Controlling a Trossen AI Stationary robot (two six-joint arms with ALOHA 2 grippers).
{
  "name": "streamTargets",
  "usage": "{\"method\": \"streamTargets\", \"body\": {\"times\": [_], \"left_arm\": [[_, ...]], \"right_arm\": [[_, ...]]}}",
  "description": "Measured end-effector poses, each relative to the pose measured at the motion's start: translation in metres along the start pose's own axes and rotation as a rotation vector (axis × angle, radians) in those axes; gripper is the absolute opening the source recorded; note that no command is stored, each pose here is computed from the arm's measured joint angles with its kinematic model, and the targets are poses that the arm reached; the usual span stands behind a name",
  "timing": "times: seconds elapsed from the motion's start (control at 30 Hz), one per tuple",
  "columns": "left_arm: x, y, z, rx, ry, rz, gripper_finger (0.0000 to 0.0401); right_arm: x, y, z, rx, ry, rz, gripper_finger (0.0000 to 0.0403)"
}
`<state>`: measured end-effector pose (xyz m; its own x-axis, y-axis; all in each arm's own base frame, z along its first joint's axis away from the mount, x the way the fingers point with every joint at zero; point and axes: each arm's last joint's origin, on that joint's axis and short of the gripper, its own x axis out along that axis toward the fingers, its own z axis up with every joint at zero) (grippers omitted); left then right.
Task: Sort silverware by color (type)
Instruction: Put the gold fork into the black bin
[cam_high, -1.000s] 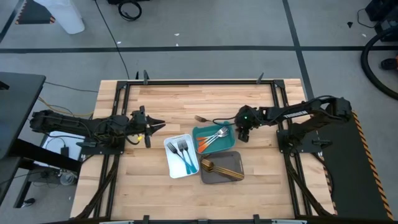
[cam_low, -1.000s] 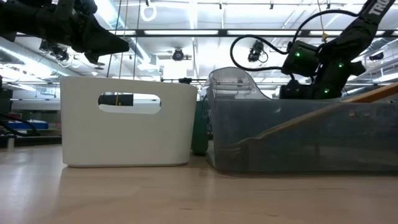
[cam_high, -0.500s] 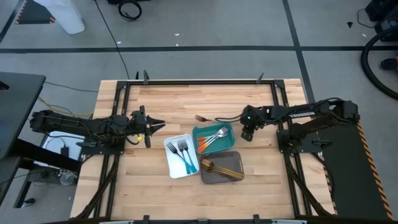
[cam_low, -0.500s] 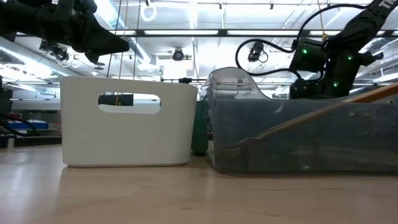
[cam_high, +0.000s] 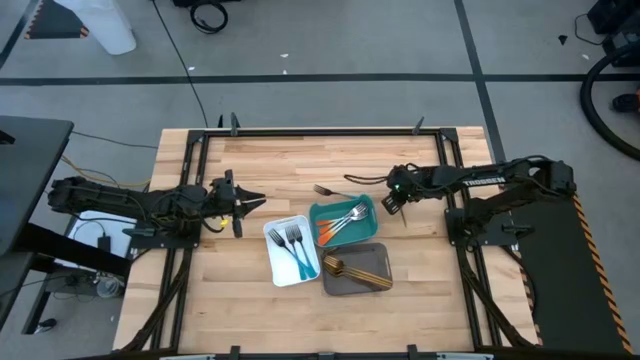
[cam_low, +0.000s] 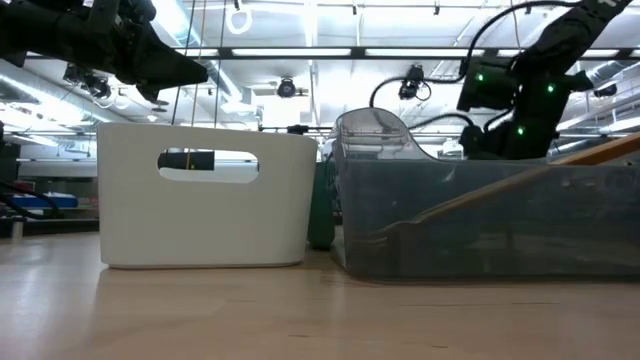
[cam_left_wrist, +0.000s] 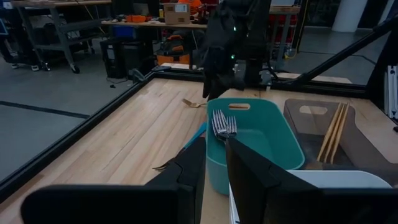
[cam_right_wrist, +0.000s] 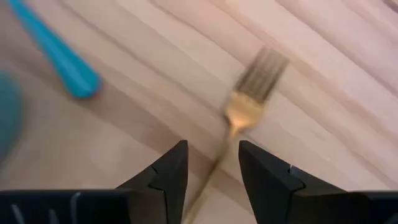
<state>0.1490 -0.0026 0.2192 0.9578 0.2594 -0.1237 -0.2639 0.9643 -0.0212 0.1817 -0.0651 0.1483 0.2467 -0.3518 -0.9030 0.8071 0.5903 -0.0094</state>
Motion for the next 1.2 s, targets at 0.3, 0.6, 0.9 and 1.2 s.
{"method": "streamTargets", "body": {"times": [0.3,0.6,0.9,1.2], "left_arm": [[0.0,0.0,0.0,0.001,0.001,-0.001,0.0071],[0.0,0.0,0.0,0.001,0.002,-0.001,0.0071],[0.0,0.0,0.0,0.0,0.002,-0.001,0.0071],[0.0,0.0,-0.001,-0.023,0.013,0.0,0.0071]], "right_arm": [[0.014,0.008,-0.01,0.019,0.037,-0.06,0.0148],[0.022,0.011,-0.012,0.09,0.089,-0.054,0.0061],[0.017,0.01,-0.011,0.114,0.075,-0.026,0.0015],[-0.005,0.01,-0.001,0.105,0.071,0.009,0.0014]]}}
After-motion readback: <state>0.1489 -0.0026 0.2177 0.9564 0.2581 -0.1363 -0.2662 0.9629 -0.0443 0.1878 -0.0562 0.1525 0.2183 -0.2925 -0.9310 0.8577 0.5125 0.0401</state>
